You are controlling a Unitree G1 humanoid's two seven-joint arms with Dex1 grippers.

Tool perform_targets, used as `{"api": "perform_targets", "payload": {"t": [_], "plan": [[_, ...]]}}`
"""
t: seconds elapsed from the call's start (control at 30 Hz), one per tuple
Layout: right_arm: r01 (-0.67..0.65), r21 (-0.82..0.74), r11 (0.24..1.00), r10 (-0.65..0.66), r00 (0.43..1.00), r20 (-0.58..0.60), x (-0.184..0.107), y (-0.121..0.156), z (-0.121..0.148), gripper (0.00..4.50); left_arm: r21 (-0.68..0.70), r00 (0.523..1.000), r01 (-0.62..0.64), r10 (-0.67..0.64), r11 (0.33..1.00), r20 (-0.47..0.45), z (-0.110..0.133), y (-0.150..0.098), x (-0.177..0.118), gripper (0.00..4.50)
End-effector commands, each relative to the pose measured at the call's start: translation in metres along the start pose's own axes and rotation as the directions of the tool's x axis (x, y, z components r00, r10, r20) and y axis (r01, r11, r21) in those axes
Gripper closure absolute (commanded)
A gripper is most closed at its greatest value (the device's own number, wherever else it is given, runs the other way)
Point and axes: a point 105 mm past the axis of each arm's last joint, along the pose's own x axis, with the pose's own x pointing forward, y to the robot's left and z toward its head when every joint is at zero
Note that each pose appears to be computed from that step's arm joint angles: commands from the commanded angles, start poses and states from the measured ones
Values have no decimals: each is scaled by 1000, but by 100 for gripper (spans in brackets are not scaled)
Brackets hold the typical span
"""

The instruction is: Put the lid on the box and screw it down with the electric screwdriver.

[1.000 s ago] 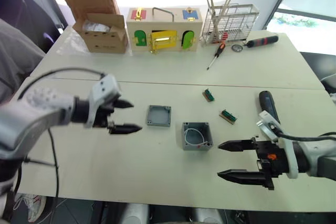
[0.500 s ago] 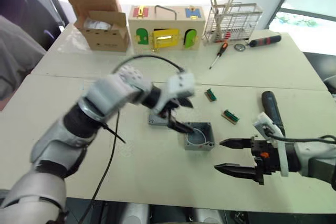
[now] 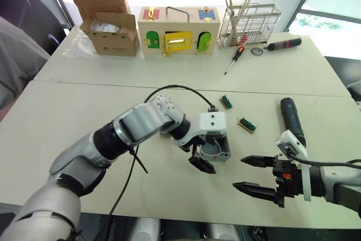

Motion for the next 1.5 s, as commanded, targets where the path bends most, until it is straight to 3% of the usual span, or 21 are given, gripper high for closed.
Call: {"api": "perform_targets", "payload": {"t": [0.03, 0.1, 0.2, 0.43, 0.57, 0.67, 0.8, 0.9, 1.23, 1.5], "plan": [[14, -41, 999, -12, 999, 39, 0, 2, 8, 5, 30, 1000, 2, -1, 1000, -10, 3, 3, 5, 0], [19, -42, 999, -17, 999, 46, 0, 1, 9, 5, 29, 1000, 3, -3, 1000, -20, 0, 5, 10, 0], [30, -42, 999, -27, 998, 58, 2, 1, 10, 0, 30, 998, -7, 9, 1000, -56, -7, 11, 17, 87], [53, -36, 998, -50, 996, 78, 4, 1, 10, 0, 40, 998, -7, 10, 999, -61, -7, 16, 22, 447], [56, -32, 998, -54, 995, 82, 6, 1, 9, 0, 96, 996, -15, 23, 995, -83, -7, 18, 20, 447], [57, -30, 998, -54, 995, 81, 7, 2, 8, 0, 216, 988, -27, 58, 976, -140, -13, 25, 13, 447], [51, -29, 998, -49, 996, 73, 9, 4, 5, 0, 446, 987, 62, 13, 893, -162, -16, 29, -2, 447], [51, -44, 998, -48, 997, 56, 10, 7, 3, 0, 536, 981, 98, 9, 839, -193, -19, 43, -11, 447], [65, -50, 997, -60, 993, 100, 22, 13, 6, 0, 530, 957, 273, -169, 803, -237, -23, 47, -19, 447], [70, -40, 997, -65, 991, 118, 27, 15, 7, 0, 505, 936, 327, -199, 799, -292, -38, 45, -28, 447]]}}
